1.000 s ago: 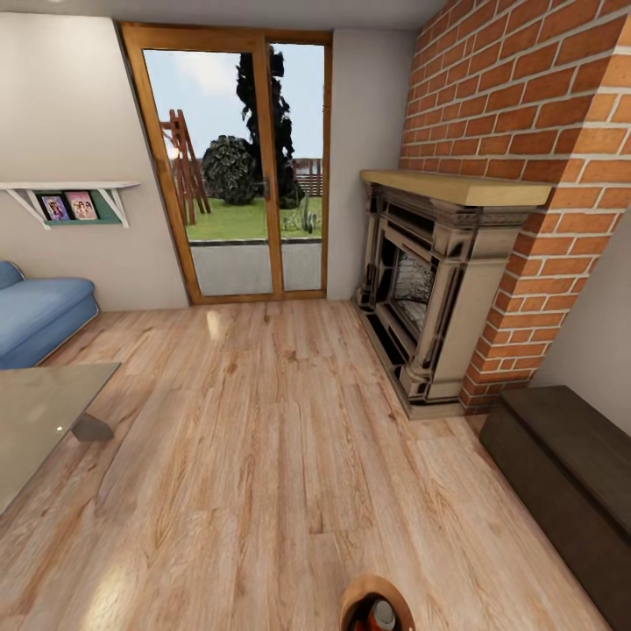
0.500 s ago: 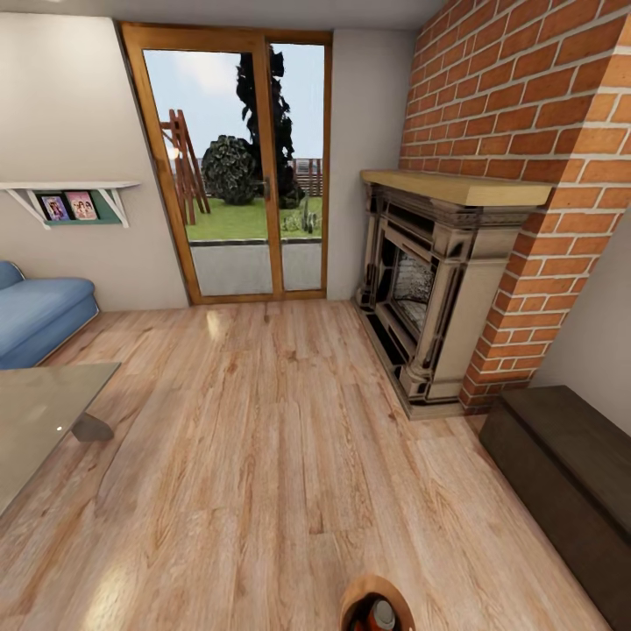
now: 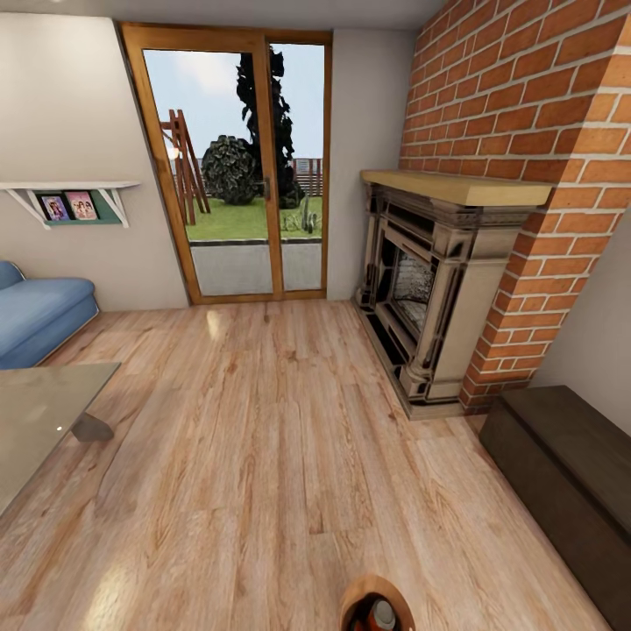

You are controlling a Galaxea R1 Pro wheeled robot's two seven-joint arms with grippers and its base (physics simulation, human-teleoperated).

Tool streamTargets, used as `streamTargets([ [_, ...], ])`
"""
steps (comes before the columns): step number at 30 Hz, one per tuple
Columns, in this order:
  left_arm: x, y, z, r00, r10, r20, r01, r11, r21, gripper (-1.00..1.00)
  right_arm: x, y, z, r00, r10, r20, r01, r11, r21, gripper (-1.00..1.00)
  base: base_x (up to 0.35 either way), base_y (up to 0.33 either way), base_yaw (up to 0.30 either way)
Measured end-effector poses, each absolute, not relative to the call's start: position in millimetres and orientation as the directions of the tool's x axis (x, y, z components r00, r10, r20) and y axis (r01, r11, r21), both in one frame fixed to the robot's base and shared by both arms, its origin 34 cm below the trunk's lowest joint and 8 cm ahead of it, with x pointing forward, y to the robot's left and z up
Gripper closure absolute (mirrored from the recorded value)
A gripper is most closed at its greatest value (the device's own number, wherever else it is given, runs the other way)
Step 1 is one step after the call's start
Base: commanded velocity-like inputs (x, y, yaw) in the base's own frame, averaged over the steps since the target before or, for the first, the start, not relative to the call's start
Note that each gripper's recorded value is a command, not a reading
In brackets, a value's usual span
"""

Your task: Put the three can of soda from the living room inside the tash can in the kitchen.

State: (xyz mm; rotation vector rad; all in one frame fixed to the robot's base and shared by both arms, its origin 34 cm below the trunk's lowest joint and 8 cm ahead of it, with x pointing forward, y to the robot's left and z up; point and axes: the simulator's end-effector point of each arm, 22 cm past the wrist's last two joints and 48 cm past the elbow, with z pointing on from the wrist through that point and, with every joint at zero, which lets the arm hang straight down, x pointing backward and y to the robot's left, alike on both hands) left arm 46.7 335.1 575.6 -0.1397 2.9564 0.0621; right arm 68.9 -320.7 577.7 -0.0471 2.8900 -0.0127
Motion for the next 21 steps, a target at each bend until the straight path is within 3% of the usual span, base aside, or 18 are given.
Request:
streamTargets([
  [21, 46.7, 335.2, 575.6, -0.979, -0.089, -0.182, -0.097, 0.995, 0.033, -1.00, 68.1, -319.6, 577.6, -0.968, -0.035, -0.247, -0.033, 0.999, -0.011, -1.00, 0.000, 0.000, 0.000],
])
